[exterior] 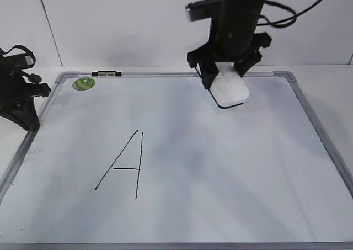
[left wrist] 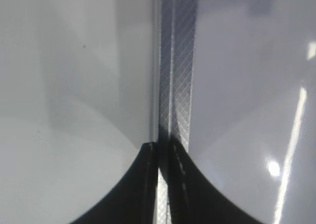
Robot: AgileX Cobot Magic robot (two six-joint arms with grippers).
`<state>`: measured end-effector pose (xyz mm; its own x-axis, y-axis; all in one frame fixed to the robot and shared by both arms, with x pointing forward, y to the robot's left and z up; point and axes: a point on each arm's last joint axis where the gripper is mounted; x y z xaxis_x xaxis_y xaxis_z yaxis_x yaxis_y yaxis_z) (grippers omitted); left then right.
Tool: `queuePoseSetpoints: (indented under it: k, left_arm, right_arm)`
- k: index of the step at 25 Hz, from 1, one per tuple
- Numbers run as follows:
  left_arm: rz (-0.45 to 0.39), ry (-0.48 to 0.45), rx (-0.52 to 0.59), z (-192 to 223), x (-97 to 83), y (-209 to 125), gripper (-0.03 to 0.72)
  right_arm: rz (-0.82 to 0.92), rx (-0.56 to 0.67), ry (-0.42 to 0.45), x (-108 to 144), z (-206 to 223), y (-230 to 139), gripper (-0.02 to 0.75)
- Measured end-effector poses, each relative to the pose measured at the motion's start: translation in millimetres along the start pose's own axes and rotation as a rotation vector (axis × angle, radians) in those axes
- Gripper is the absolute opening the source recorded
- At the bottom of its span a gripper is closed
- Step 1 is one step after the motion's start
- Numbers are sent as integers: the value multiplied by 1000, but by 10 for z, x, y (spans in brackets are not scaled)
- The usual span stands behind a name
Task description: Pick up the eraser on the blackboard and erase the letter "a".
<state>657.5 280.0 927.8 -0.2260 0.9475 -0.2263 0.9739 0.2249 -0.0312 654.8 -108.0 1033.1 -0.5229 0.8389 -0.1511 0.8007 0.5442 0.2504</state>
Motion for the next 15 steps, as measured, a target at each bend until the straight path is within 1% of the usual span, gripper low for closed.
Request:
queuePoseSetpoints:
  k: [4,7,9,12,15]
  left_arm:
    - [0,0,0,0,0,0,35]
    - [1,0,0,0,0,0,35]
    - [1,0,0,0,0,0,35]
    - [0,0,2,7,2,1,35]
    - [-1,-2,2,6,-1,0,35]
  right_arm:
    - [68,-65,-91,-115,-360,-34,528]
    - [121,-99,-170,-204,-560,-72,528]
    - [148,-116,-207,-261,-658,-97,528]
    - [195,-134,-225,-382,-759,-142,528]
    - [246,-132,-241,-576,-784,-201,528]
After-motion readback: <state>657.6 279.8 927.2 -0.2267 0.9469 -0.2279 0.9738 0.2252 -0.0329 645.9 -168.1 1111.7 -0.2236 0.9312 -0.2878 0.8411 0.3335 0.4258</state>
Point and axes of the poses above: a point on each arm's last joint axis where the gripper is mounted, z pointing out along that axis toward the gripper, x along the wrist's bending axis when the last joint is at zero, y = z × x, and after that the axes turned 11 degrees about -z, right-handed
